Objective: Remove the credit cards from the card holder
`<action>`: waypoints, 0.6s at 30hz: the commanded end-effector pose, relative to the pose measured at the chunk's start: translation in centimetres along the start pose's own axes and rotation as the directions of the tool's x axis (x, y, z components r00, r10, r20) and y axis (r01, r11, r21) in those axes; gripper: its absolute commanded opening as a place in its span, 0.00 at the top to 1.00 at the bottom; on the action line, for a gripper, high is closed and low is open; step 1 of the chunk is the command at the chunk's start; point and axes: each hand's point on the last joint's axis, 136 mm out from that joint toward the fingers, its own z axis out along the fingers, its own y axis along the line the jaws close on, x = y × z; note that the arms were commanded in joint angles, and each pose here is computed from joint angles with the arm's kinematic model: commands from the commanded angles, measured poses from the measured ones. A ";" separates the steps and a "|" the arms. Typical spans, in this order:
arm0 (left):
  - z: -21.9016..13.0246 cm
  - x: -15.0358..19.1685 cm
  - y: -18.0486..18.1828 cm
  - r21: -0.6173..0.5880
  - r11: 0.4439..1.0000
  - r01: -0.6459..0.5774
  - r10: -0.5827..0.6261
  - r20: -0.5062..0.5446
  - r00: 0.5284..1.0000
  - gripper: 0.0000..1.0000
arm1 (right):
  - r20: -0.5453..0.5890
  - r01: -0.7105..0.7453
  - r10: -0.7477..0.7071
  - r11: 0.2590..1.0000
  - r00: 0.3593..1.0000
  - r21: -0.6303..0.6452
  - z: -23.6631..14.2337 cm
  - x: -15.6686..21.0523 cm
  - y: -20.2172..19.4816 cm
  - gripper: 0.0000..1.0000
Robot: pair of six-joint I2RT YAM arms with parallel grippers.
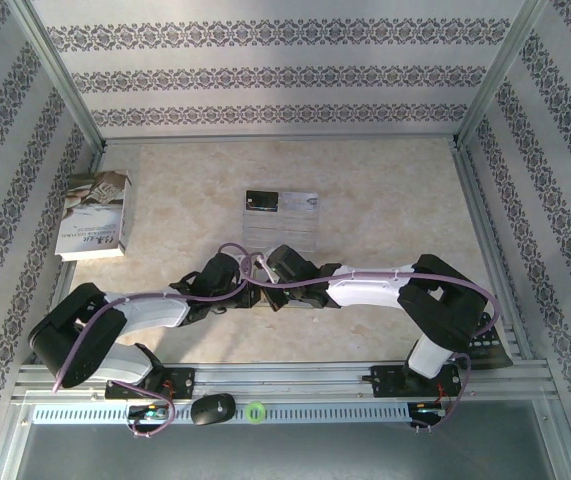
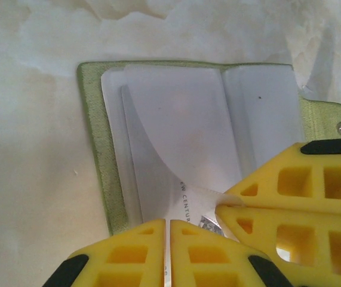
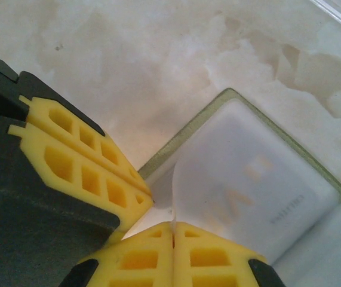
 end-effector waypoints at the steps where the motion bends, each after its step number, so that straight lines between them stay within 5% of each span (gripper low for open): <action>1: 0.7 -0.4 -1.9 0.062 0.998 -0.007 0.007 -0.005 1.000 0.88 | 0.045 -0.018 0.019 1.000 0.999 -0.014 -0.5 -0.8 0.2 1.00; 10: 0.9 1.7 0.5 -0.045 0.998 0.048 -0.052 -0.085 0.995 1.00 | 0.076 -0.098 0.095 0.994 0.993 0.049 -1.5 -0.1 -1.2 1.00; 18: 0.9 1.7 0.3 -0.033 0.998 0.050 -0.053 -0.089 0.995 1.00 | 0.162 -0.371 0.340 0.897 0.926 0.241 -3.8 3.3 -5.8 1.00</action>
